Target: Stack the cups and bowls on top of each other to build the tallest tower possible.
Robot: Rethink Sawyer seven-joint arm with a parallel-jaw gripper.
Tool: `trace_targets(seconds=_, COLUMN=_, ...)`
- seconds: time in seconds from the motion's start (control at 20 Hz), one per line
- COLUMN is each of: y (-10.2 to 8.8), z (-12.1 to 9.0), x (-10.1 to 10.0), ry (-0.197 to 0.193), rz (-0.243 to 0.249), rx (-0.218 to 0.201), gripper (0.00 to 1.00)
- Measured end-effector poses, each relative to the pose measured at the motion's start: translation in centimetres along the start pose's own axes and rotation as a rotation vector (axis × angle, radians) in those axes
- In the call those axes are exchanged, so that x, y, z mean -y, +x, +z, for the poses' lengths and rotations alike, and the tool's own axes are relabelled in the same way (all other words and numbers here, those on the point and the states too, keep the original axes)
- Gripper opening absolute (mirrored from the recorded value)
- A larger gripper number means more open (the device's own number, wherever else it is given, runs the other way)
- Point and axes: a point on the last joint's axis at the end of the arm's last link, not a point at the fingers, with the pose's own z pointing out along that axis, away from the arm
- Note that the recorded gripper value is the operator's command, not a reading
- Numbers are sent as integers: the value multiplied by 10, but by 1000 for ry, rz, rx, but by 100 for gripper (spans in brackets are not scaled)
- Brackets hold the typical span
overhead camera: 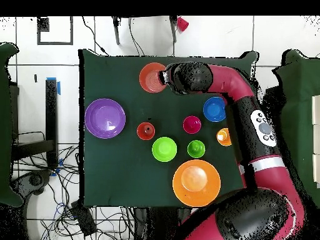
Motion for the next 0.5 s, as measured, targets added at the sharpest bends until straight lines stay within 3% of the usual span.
trace_targets(seconds=0.5, y=2, z=11, x=-4, ry=-57, rz=36, rx=15, gripper=0)
